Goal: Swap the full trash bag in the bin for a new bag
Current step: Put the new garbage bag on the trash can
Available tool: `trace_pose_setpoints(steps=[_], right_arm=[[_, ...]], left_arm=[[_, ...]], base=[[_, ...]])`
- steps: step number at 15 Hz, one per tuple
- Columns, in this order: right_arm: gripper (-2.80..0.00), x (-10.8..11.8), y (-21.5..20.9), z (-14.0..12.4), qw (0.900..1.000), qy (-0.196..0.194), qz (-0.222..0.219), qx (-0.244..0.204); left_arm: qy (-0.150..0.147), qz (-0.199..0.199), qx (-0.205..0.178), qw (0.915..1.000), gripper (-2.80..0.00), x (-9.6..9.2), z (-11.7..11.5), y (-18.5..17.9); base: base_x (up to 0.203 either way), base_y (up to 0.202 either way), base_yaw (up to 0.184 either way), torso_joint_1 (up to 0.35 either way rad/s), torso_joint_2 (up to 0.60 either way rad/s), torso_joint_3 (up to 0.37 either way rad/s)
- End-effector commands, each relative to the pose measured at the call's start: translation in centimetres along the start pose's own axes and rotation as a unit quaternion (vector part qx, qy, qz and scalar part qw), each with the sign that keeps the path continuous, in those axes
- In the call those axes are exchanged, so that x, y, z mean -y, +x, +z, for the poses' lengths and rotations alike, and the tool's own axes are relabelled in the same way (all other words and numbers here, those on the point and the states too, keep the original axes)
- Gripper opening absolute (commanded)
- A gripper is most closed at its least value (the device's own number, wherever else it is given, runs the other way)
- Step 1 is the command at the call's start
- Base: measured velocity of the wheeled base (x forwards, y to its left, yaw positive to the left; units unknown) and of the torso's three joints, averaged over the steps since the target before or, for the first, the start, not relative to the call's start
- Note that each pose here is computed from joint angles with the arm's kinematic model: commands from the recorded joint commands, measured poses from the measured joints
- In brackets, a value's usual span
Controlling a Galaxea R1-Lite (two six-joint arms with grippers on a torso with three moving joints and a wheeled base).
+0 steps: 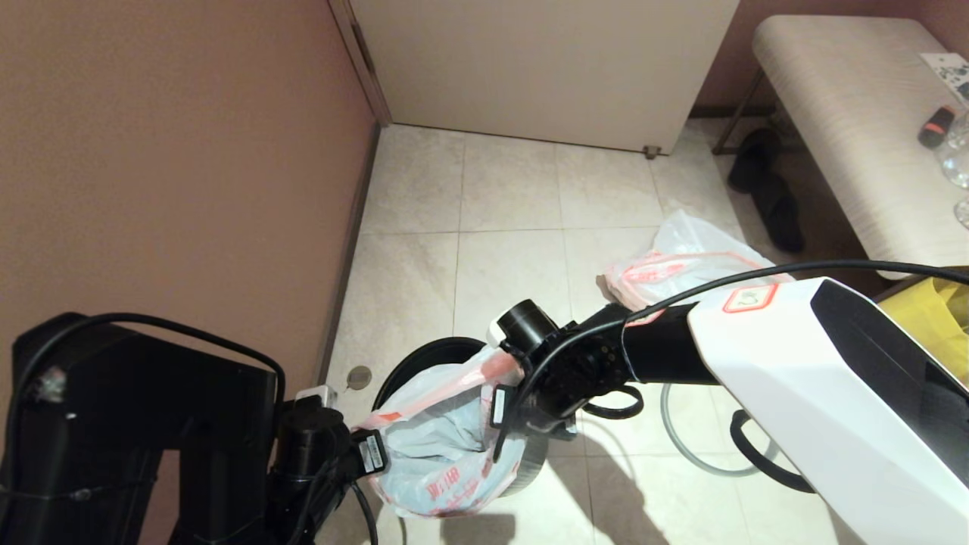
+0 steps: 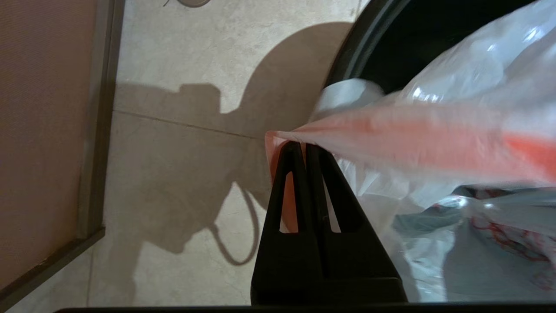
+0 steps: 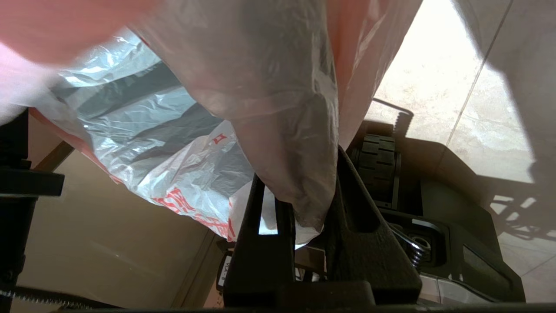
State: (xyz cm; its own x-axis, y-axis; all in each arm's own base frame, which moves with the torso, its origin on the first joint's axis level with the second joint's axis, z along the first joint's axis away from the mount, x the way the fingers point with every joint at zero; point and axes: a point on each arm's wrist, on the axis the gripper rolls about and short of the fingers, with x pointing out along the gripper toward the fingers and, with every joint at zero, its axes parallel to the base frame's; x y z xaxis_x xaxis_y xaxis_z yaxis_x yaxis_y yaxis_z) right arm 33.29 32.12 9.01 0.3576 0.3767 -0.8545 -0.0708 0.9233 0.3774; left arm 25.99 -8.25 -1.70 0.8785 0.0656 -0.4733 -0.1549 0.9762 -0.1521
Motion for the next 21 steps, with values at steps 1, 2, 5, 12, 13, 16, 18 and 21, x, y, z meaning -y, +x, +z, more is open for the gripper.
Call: trace_pose_setpoints(steps=[1, 2, 5, 12, 13, 16, 18, 21], right_arm=[[-2.8, 0.0, -0.7, 0.1, 1.0, 0.002, 0.005, 0.001], [-2.8, 0.2, -0.5, 0.0, 1.0, 0.003, 0.002, -0.001], [-2.8, 0.9, -0.1, 0.7, 1.0, 0.012, -0.005, 0.01], [-2.8, 1.4, -0.7, -0.2, 0.999, -0.048, 0.006, -0.013], [-2.8, 1.6, -0.8, -0.4, 0.998, -0.062, 0.008, -0.022], [-2.8, 2.1, -0.5, -0.9, 0.995, -0.097, 0.005, -0.035], [-2.8, 2.3, -0.3, -0.9, 0.994, -0.106, 0.005, -0.04], [-2.8, 2.7, -0.1, -1.0, 0.99, -0.137, 0.006, -0.043]], left_arm=[[-0.004, -0.003, 0.009, 0.9999, -2.8, 0.1, -0.2, 0.3], [-0.005, 0.002, 0.01, 0.9999, -2.8, 0.0, -0.3, 0.6], [-0.012, 0.024, 0.021, 0.9994, -2.8, -0.9, 0.4, 0.8], [-0.021, 0.031, 0.035, 0.9987, -2.8, -0.9, 0.5, 2.7], [-0.023, 0.035, 0.04, 0.9983, -2.8, -0.9, 0.6, 2.8], [-0.028, 0.038, 0.049, 0.9977, -2.8, -0.7, 0.9, 3.0], [-0.028, 0.038, 0.047, 0.9978, -2.8, -0.7, 0.7, 3.1], [-0.027, 0.04, 0.045, 0.9978, -2.8, -0.7, 0.5, 3.4]], base=[[0.0, 0.0, 0.0, 0.0, 0.0, 0.0], [0.0, 0.0, 0.0, 0.0, 0.0, 0.0], [0.0, 0.0, 0.0, 0.0, 0.0, 0.0], [0.0, 0.0, 0.0, 0.0, 0.0, 0.0], [0.0, 0.0, 0.0, 0.0, 0.0, 0.0], [0.0, 0.0, 0.0, 0.0, 0.0, 0.0], [0.0, 0.0, 0.0, 0.0, 0.0, 0.0], [0.0, 0.0, 0.0, 0.0, 0.0, 0.0]])
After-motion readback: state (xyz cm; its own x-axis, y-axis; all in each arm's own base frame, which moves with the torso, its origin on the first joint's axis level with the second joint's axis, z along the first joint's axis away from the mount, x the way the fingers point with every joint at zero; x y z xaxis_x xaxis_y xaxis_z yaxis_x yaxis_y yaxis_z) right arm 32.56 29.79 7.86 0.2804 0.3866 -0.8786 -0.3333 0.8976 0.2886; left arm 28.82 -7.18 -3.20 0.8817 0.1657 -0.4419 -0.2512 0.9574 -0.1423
